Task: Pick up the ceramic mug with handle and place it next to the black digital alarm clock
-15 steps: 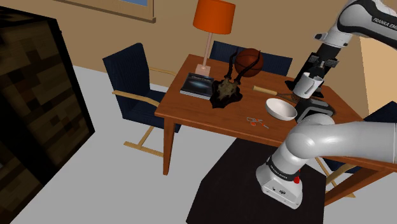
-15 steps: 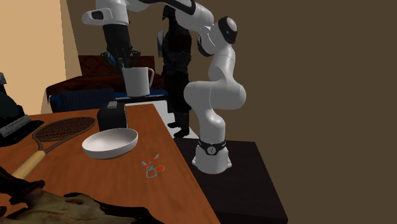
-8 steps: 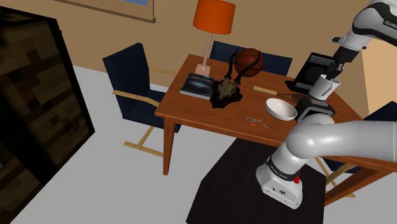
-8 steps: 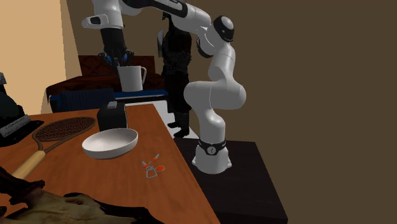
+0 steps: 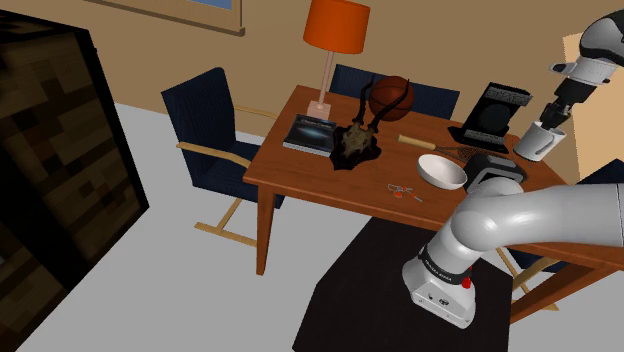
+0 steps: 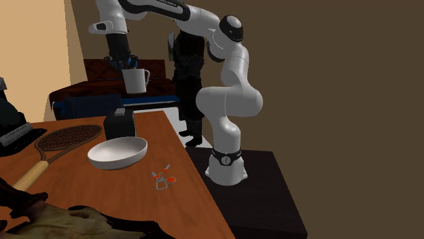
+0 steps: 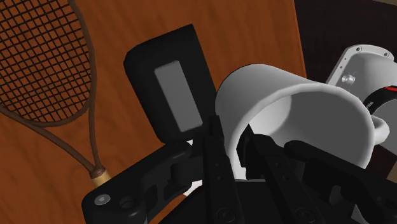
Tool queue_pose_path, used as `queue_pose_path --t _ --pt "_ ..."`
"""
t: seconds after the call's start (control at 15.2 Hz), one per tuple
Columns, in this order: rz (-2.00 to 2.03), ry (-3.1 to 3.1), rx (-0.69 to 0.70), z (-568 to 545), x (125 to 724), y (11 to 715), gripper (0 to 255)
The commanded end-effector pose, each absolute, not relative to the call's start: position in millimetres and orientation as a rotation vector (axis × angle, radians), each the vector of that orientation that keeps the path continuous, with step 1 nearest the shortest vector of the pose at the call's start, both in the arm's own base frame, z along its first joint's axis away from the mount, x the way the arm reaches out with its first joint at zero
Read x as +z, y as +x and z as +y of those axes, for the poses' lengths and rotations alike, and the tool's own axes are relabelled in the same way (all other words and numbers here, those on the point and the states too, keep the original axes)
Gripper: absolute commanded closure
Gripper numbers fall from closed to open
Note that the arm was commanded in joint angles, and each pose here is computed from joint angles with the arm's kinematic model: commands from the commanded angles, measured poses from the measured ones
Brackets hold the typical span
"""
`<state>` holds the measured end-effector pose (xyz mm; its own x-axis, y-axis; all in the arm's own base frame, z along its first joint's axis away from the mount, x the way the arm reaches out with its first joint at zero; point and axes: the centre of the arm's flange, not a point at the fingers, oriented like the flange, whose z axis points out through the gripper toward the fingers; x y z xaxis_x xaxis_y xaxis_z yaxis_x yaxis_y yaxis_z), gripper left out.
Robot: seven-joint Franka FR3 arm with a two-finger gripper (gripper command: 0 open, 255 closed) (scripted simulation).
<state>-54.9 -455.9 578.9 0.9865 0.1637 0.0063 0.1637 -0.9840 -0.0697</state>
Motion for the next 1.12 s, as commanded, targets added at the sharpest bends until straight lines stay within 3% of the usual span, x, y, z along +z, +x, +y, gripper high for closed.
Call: queue_pose_path --t 0.0,0.79,1.06 --pt "-0.254 -3.061 0.001 -474 577 -76 255" --pt "-0.254 -3.061 0.001 -573 577 -195 255" --pt "-0.254 -3.061 0.001 -573 556 -195 255"
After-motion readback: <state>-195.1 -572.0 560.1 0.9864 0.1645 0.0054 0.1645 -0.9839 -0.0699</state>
